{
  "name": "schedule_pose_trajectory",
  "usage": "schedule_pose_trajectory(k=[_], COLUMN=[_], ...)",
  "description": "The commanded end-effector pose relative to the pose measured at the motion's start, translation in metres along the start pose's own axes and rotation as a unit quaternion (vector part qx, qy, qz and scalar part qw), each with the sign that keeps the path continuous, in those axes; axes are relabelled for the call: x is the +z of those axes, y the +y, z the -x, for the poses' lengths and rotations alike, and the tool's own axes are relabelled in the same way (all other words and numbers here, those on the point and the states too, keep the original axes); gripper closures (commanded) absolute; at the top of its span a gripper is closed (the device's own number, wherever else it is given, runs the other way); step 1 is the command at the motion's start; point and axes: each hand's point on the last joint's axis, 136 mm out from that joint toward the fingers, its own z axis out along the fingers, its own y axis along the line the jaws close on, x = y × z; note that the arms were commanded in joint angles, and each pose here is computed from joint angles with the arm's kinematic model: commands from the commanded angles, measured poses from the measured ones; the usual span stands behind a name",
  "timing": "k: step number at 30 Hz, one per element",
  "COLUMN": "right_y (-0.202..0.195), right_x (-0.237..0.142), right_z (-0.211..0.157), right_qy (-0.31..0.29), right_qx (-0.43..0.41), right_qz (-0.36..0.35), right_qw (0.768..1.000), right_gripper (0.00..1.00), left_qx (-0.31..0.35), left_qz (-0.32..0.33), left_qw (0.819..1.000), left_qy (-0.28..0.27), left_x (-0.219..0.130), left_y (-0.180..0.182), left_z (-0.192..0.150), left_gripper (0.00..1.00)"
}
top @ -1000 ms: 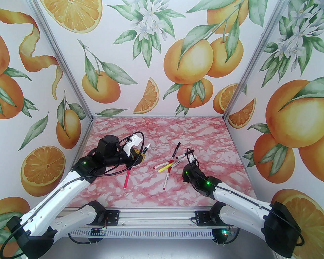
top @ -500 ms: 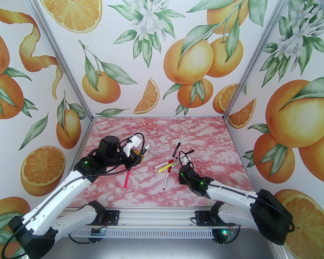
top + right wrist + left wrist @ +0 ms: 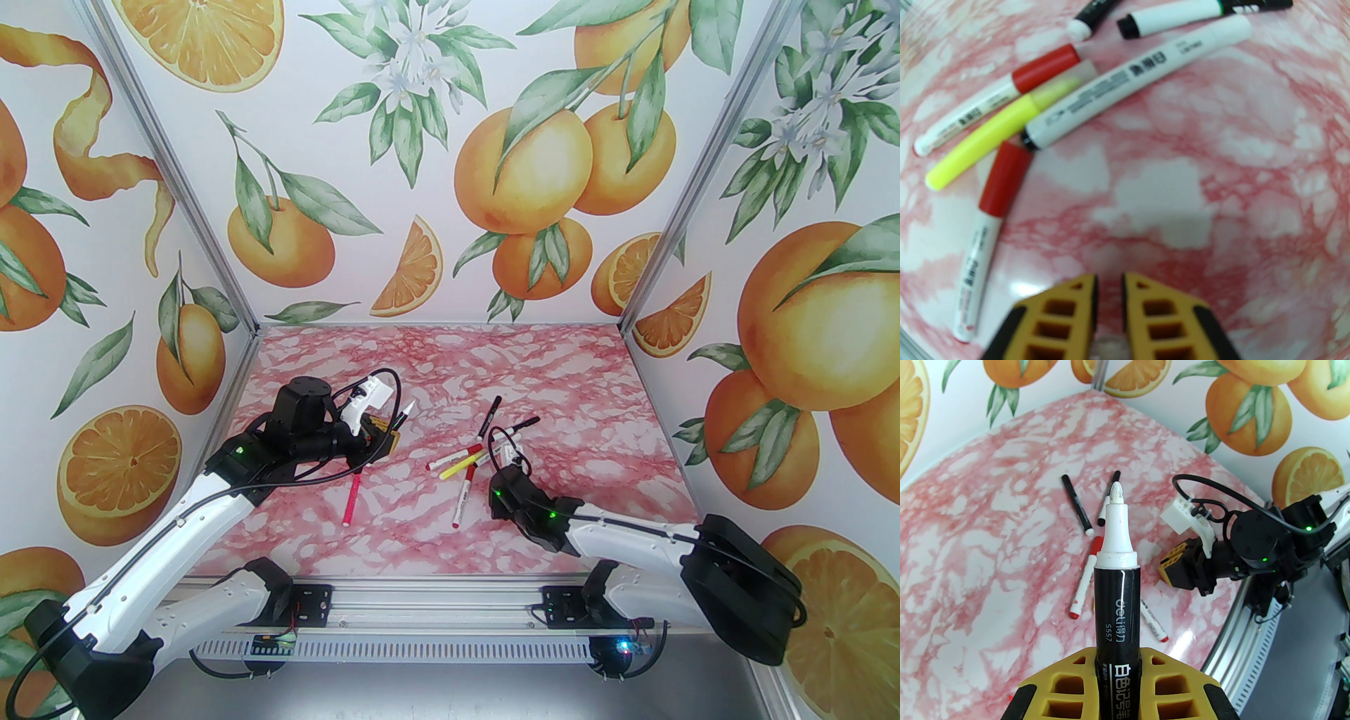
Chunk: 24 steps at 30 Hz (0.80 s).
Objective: Open the pen caps
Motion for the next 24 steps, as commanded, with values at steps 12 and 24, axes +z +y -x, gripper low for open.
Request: schedule_pose_trajectory(k=[12,24], right_y=[-0.0022,-0.0015], right_x=[0.007,0.0116], right_z=[-0.001,-0.0025], right_qy=[-0.012,-0.008], right_qx=[0.016,0.015], right_qz=[-0.007,-0.01], right_qw=[1.0,1.0], right_gripper=[0.83,0.78], left_qx=[0.002,0.0], left_qz=[-0.011,-0.014], left_qw=[1.0,1.0], left_qy=[-0.002,0.0], left_x=[0.0024,0.0034], left_y=[-0.0017,-0.0021], left_z=[0.0001,-0.0014], left_gripper=[1.0,1.0])
